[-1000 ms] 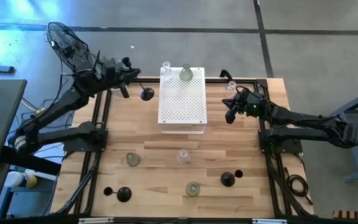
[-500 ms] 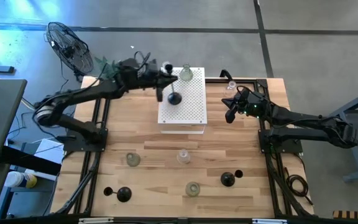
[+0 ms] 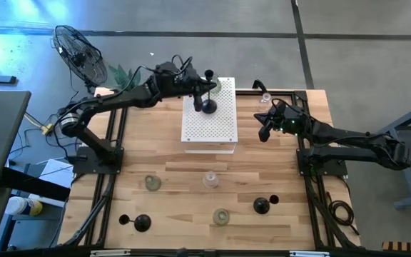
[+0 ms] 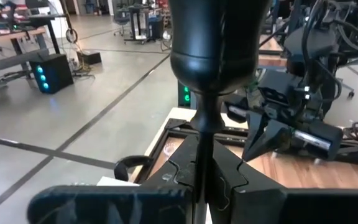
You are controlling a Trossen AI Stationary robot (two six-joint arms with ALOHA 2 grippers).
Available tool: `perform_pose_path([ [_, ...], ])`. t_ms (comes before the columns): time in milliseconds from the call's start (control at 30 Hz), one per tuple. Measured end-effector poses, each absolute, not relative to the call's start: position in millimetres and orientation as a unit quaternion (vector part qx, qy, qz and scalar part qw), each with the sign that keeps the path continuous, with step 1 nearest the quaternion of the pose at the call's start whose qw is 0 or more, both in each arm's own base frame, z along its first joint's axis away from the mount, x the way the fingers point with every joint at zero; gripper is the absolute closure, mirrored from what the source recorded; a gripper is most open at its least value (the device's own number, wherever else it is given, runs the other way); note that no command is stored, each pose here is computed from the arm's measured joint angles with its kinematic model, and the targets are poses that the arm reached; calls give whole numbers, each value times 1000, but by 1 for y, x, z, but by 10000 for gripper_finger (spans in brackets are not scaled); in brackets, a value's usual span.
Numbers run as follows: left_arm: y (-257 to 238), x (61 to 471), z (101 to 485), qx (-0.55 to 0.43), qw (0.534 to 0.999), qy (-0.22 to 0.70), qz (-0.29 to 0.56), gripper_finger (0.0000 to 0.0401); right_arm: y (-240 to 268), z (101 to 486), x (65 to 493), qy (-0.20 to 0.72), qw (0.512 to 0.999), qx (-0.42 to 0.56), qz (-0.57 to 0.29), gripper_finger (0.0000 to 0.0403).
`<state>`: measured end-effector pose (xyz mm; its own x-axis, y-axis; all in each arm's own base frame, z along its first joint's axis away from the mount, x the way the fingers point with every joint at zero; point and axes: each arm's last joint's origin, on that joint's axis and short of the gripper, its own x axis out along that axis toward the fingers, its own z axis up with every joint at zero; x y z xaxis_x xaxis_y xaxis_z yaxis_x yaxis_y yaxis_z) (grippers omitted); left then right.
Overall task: Pick & Place candle stick holders
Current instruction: Put the top left black candle holder on the shelf
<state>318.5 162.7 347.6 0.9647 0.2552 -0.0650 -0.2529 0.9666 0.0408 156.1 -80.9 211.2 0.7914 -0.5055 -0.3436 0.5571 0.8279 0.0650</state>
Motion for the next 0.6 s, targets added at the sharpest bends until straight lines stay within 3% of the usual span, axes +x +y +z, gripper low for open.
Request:
perform_pose_path([
  [267, 163, 319, 347, 12, 991, 35, 131, 383, -81, 211, 156, 158, 943, 83, -281, 402],
  [600, 162, 317, 349, 7, 992, 37, 122, 255, -81, 211, 156, 157, 943, 86, -281, 403],
])
